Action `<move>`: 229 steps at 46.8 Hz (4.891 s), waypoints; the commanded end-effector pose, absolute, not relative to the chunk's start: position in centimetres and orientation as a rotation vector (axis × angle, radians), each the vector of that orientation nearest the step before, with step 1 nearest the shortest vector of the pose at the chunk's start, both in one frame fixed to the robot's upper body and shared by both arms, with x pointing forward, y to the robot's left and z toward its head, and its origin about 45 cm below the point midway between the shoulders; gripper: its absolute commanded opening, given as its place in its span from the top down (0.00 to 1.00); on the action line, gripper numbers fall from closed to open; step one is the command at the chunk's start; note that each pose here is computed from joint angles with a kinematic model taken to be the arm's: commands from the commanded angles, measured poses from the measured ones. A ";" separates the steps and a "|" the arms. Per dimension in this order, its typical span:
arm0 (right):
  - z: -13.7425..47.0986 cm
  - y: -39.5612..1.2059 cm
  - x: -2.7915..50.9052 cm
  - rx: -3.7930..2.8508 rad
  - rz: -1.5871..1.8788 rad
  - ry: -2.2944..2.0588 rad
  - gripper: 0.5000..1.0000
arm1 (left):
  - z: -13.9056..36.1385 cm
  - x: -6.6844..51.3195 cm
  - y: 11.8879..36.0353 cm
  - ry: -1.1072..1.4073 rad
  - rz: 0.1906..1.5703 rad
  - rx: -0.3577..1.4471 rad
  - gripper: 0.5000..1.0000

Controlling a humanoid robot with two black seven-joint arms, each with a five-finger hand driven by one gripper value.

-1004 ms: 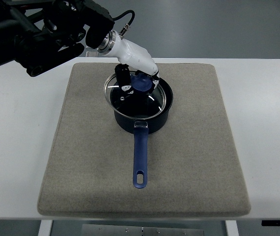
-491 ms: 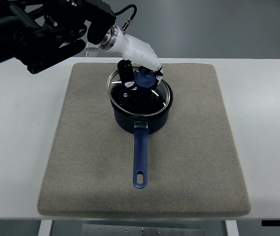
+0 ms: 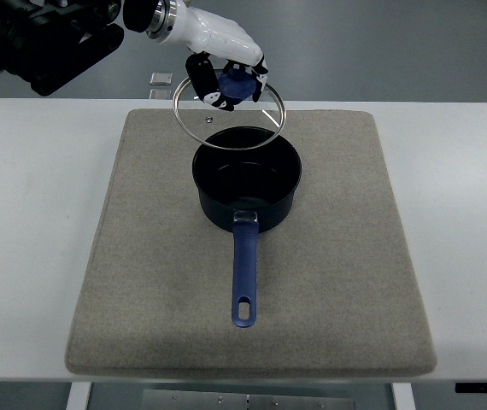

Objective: Open pot lid and place left with left hand
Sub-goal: 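Lift the glass lid off the pot and carry it away from the pot, then lower the glass lid onto the mat beside the pot, then open the left hand fingers and release the lid knob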

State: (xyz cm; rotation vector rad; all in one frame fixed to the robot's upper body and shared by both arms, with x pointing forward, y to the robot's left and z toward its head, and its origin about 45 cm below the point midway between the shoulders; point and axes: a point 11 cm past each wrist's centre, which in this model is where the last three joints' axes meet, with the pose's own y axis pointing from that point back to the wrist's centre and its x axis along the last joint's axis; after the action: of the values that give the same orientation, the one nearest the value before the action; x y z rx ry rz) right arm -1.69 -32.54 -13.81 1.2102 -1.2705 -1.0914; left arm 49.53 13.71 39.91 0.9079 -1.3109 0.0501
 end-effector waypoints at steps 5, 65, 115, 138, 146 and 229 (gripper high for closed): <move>-13.8 -32.5 -1.7 1.211 -1.091 -1.271 0.17 | 40.2 50.4 16.1 -1.283 0.115 0.938 1.00; -13.8 -32.6 -1.7 1.209 -1.090 -1.271 0.17 | 31.2 49.9 27.9 -1.042 0.197 1.117 1.00; -13.8 -32.5 -1.7 1.210 -1.092 -1.270 0.17 | 27.0 48.5 26.6 -1.186 0.246 0.973 1.00; -13.8 -32.5 -1.7 1.210 -1.092 -1.270 0.17 | 25.6 48.2 27.3 -1.193 0.270 0.973 1.00; -13.8 -32.6 -1.6 1.210 -1.089 -1.272 0.17 | 25.6 48.2 27.3 -1.193 0.268 0.974 1.00; -13.8 -32.5 -1.7 1.210 -1.092 -1.270 0.17 | 36.9 50.2 26.3 -0.880 0.793 0.422 0.23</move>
State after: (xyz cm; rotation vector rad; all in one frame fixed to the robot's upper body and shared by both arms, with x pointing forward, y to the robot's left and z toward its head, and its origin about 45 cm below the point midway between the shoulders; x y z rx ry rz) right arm -1.67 -32.54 -13.81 1.2106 -1.2707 -1.0911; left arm 49.66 25.62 36.02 0.4926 -0.9478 0.7099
